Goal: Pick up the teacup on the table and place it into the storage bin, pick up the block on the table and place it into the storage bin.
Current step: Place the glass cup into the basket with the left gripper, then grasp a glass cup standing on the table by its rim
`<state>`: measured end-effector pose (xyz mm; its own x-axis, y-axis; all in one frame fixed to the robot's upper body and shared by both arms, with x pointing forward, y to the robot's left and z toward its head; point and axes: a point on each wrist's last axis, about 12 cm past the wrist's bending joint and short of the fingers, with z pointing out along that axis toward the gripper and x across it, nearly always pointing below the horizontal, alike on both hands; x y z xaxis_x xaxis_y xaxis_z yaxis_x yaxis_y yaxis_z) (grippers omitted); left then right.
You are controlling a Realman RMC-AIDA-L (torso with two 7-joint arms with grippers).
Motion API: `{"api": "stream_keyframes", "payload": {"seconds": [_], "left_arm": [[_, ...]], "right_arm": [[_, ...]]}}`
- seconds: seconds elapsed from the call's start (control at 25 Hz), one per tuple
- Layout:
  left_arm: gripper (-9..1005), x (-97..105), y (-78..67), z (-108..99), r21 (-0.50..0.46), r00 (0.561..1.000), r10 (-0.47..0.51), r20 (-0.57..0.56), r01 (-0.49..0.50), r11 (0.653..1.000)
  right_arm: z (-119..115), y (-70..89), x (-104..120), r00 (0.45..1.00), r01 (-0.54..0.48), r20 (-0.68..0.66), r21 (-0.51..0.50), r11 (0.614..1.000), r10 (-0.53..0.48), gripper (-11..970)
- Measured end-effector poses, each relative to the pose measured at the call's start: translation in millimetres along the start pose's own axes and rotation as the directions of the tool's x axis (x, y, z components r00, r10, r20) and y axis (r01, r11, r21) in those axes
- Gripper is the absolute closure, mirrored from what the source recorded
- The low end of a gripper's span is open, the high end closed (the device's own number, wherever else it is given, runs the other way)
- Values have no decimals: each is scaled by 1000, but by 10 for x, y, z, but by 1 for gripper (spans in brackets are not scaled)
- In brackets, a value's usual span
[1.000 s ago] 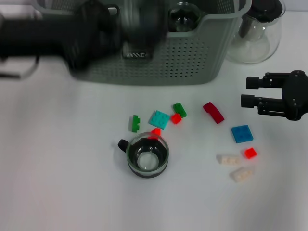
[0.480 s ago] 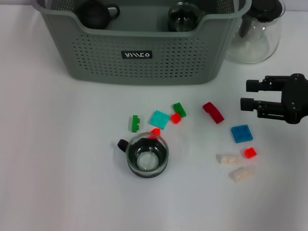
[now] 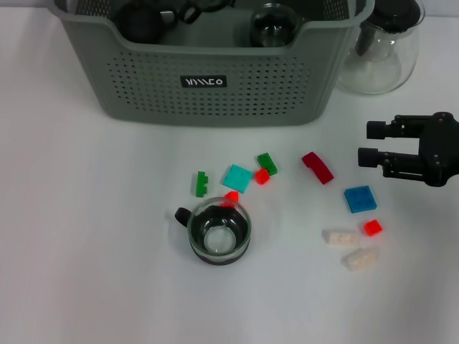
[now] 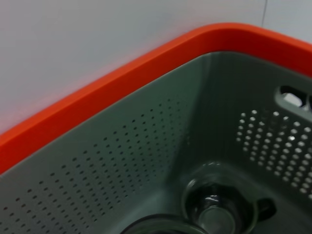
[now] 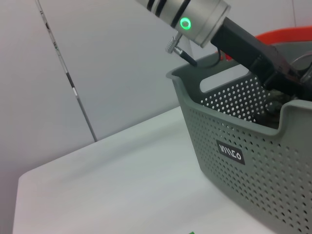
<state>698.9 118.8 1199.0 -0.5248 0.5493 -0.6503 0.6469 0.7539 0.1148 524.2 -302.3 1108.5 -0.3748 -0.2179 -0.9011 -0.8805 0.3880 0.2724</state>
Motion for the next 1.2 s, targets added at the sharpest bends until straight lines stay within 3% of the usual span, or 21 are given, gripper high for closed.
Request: {"api": "stream_keyframes", "payload": {"seconds": [0.48,0.76,0.84,1.04,1.2], "left_arm": [[945,212,-162,255,-46,997,69,-37,-71,996],[941,190,-182,254,-44,997,60,-42,-62,997],[874,175,-174,229,-37,997,54,-46,-56,998],[700,50,-84,-65,10,997,-45,66,44,999],[546,56,65,-575,160,934,-178,309,134,978]], "right_arm": [[36,-19,80,1000,-17,-24,5,1000,17,364],[46,-15,79,1000,-17,-25,1,1000,17,363],[39,-15,83,1000,-18,-24,3,1000,18,363],[27,-21,87,1000,-13,-25,9,1000,14,363],[25,-23,84,1000,-10,-25,9,1000,11,363]]}}
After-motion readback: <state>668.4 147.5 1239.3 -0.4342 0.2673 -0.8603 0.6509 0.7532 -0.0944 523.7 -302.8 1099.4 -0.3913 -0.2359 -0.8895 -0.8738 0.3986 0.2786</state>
